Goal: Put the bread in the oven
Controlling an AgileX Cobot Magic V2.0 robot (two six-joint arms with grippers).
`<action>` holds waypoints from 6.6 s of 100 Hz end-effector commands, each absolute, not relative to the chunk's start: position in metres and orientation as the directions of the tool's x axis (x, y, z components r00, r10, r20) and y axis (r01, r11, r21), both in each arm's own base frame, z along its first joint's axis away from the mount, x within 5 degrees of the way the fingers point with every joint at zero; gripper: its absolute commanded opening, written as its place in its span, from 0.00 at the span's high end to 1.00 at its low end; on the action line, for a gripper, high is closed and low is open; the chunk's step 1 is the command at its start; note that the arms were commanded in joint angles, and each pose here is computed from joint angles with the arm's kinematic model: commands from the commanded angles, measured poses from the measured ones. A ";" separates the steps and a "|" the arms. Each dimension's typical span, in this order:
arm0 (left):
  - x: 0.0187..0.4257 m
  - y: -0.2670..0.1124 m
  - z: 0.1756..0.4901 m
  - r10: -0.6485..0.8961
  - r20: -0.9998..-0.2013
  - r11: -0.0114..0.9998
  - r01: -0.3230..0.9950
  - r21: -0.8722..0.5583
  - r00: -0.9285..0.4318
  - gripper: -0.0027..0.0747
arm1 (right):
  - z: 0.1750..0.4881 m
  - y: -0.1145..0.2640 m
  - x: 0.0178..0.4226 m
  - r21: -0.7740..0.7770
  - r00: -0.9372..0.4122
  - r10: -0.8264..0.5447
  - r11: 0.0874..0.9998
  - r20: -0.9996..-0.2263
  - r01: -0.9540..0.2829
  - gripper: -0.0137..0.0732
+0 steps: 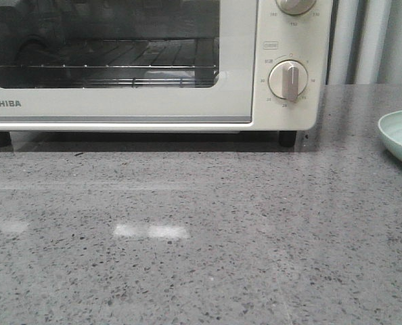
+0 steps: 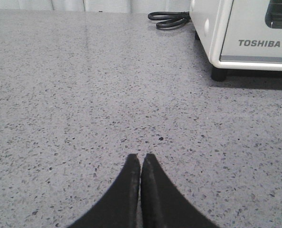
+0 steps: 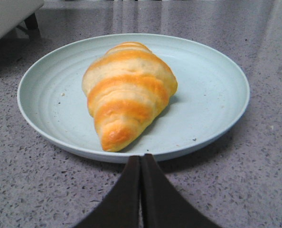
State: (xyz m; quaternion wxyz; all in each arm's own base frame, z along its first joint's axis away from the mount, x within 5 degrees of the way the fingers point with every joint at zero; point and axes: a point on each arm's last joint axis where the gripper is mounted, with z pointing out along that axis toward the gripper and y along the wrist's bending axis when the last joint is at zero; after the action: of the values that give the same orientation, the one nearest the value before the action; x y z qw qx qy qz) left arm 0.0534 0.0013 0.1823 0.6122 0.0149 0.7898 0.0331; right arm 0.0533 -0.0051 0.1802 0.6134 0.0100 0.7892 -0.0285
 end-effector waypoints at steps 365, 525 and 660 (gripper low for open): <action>0.194 -0.125 0.408 0.009 -0.964 0.878 0.463 -0.120 -0.267 0.99 | 0.484 0.028 0.158 -0.006 -0.329 -0.049 0.991 -0.943 -0.130 0.92; 0.061 -0.047 0.386 0.005 -1.000 0.779 0.627 0.007 0.006 0.99 | 0.462 0.013 0.160 -0.166 -0.597 -0.147 0.986 -0.788 -0.024 0.77; 0.061 -0.032 0.409 0.031 -0.992 0.855 0.512 0.089 0.120 0.99 | 0.302 0.011 0.275 -0.168 -0.970 -0.027 0.986 -0.242 0.015 0.52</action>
State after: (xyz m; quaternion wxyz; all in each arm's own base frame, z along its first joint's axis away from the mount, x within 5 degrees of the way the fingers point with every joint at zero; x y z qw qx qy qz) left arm 0.0639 -0.0324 0.3946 0.6901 0.2121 0.6738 -0.1572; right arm 0.2713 0.0134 0.2949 0.1024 0.0000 0.9916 -0.0787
